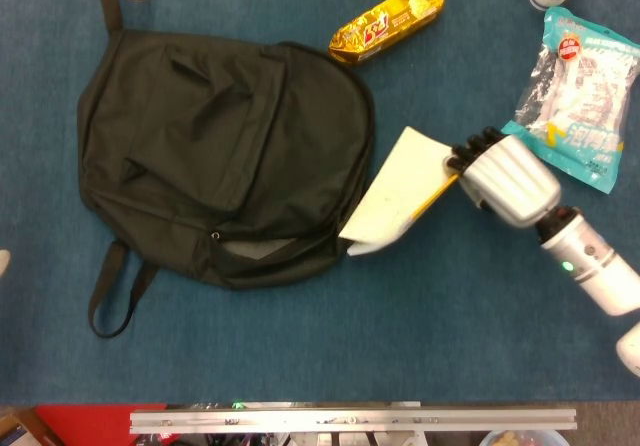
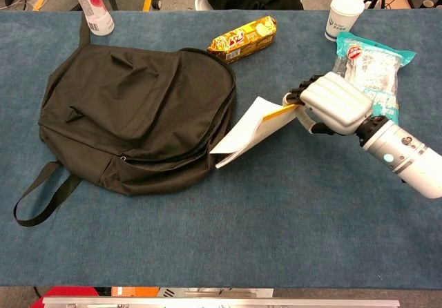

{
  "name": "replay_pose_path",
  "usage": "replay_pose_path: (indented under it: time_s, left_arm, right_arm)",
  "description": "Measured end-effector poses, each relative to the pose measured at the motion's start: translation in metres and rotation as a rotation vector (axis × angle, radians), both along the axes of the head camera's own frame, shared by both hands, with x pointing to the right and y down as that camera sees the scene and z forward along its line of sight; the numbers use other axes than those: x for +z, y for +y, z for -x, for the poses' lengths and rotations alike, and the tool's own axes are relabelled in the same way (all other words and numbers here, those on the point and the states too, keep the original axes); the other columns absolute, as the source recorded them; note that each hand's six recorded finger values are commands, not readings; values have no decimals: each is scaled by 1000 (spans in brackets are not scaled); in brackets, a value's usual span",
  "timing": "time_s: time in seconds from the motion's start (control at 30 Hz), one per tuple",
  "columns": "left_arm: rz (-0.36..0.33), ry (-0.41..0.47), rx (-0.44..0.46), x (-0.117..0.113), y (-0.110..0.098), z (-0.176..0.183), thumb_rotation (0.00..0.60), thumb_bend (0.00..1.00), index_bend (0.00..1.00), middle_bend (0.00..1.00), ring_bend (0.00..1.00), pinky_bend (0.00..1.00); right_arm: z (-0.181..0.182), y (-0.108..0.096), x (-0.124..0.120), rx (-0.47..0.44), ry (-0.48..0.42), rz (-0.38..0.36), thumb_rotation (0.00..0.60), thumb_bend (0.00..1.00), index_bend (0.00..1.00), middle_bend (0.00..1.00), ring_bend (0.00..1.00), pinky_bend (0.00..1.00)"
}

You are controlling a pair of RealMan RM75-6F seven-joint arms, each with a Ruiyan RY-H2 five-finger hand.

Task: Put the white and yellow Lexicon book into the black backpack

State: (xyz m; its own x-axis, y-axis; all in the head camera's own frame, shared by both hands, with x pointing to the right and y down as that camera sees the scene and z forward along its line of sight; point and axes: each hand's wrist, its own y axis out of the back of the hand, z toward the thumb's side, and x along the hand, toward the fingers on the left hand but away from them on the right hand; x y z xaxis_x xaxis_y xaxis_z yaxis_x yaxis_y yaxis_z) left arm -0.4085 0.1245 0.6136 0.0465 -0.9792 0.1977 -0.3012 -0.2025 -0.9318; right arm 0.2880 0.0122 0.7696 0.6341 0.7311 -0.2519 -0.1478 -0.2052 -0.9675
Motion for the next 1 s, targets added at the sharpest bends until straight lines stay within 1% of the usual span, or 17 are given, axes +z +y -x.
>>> replay_pose_path:
  time_s: [0.07, 0.17, 0.27, 0.43, 0.73, 0.9, 1.0]
  left_arm:
    - [-1, -4, 15, 0, -2, -3, 600, 171, 201, 206, 107, 125]
    - [-1, -10, 35, -1, -7, -7, 600, 172, 201, 205, 108, 125]
    - [-2, -16, 57, -1, -11, -11, 600, 172, 201, 205, 107, 124]
    - [8, -16, 111, -2, -21, -20, 600, 171, 201, 205, 107, 124]
    - [23, -30, 254, -1, -48, -48, 600, 171, 201, 204, 107, 137]
    - [52, -42, 364, 5, -57, -73, 600, 171, 200, 204, 107, 138]
    - [69, -56, 432, 12, -60, -89, 600, 171, 201, 204, 107, 138]
  right_arm:
    - [-6, -2, -7, 24, -2, 2, 600, 486, 816, 674, 539, 685]
    - [-17, -6, -20, 66, 5, -9, 600, 476, 835, 689, 554, 688]
    - [-30, -15, -34, 107, 14, -47, 600, 476, 845, 700, 568, 695]
    - [-40, -27, -59, 153, -7, -118, 600, 475, 847, 704, 575, 698]
    - [-56, -41, -109, 199, -31, -242, 600, 472, 848, 707, 577, 698]
    - [-73, -48, -139, 239, -15, -313, 600, 468, 848, 707, 578, 698]
    - [-85, -51, -153, 268, 3, -343, 600, 466, 848, 707, 577, 698]
